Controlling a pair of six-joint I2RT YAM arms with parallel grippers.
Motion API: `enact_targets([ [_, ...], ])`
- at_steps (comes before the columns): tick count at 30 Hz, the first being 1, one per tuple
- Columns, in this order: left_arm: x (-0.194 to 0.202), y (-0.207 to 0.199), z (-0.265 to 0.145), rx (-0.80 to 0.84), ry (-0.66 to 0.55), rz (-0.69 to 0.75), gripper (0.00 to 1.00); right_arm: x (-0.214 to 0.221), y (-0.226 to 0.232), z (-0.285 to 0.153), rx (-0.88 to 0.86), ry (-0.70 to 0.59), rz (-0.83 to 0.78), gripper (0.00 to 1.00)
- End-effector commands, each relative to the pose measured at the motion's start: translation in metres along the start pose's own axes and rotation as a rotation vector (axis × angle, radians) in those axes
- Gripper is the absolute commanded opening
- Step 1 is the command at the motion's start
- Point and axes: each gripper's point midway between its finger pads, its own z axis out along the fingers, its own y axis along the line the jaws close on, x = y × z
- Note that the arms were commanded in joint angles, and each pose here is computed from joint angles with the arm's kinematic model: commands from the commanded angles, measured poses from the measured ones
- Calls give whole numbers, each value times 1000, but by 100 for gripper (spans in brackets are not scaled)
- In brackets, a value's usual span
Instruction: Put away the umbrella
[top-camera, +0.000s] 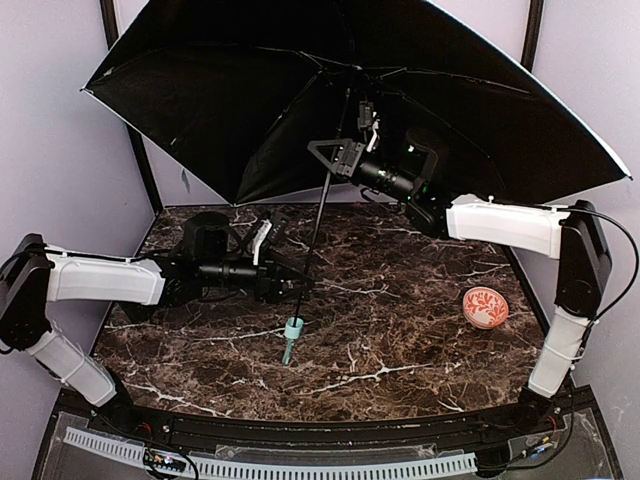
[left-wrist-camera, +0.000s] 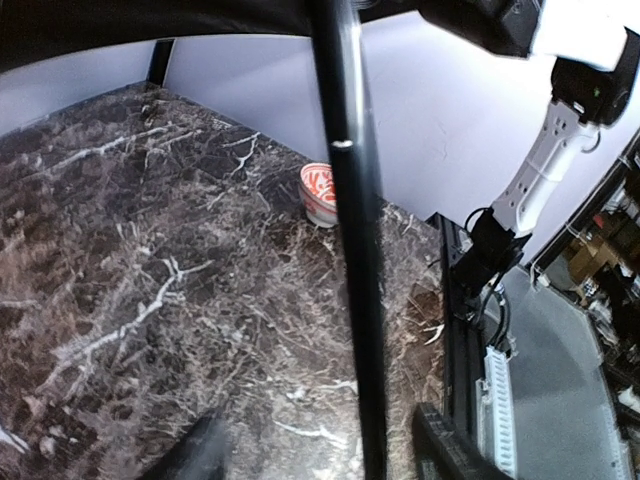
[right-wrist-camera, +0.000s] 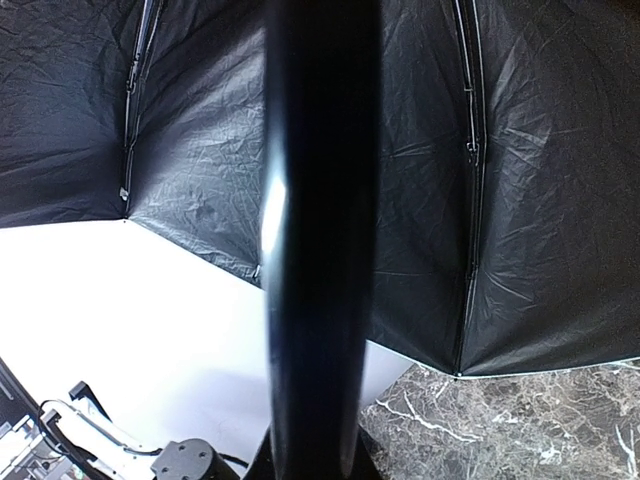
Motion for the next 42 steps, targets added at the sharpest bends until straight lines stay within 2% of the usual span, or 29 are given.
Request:
enact_targets([
  [1,-19,-10,3,49,-31,30,47,-22,34,5,-99,-56,-51,0],
  [4,-18,-18,5,108,-36,10,31,-22,34,7,-104,-50,-52,0],
  [6,-16,-26,7,164,-34,-6,28,-22,34,7,-105,-50,-49,0],
  [7,-16,-29,8,179,-38,-13,28,-22,33,8,-104,-51,-46,0],
  [9,-18,-33,9,203,-49,-27,39,-21,32,8,-106,-52,-40,0],
  [11,-19,-32,9,201,-63,-40,41,-20,31,8,-113,-55,-29,0],
  [12,-19,-31,10,193,-66,-41,38,-20,32,8,-119,-59,-24,0],
  [13,-18,-29,10,182,-67,-43,28,-19,32,8,-122,-58,-19,0],
  [15,-18,-28,10,177,-65,-43,1,-16,33,9,-134,-49,-16,0],
  [20,-16,-27,10,176,-70,-62,0,-12,34,10,-142,-32,-18,0],
  [21,-17,-27,9,177,-78,-60,0,-14,34,9,-136,-41,-22,4],
  [23,-20,-27,8,172,-97,-57,0,-21,33,7,-122,-82,-31,29],
  [25,-23,-25,7,155,-117,-57,0,-34,39,4,-143,-139,-51,46],
  [28,-28,-22,2,121,-158,-46,0,-54,47,4,-176,-218,-70,60],
  [33,-35,-27,-11,106,-228,0,0,-83,43,-12,-210,-416,-21,66],
  [38,-35,-29,-11,113,-227,3,0,-102,39,-21,-181,-533,-28,70],
  [42,-36,-31,-12,122,-228,10,0,-107,24,-16,-126,-558,5,65],
])
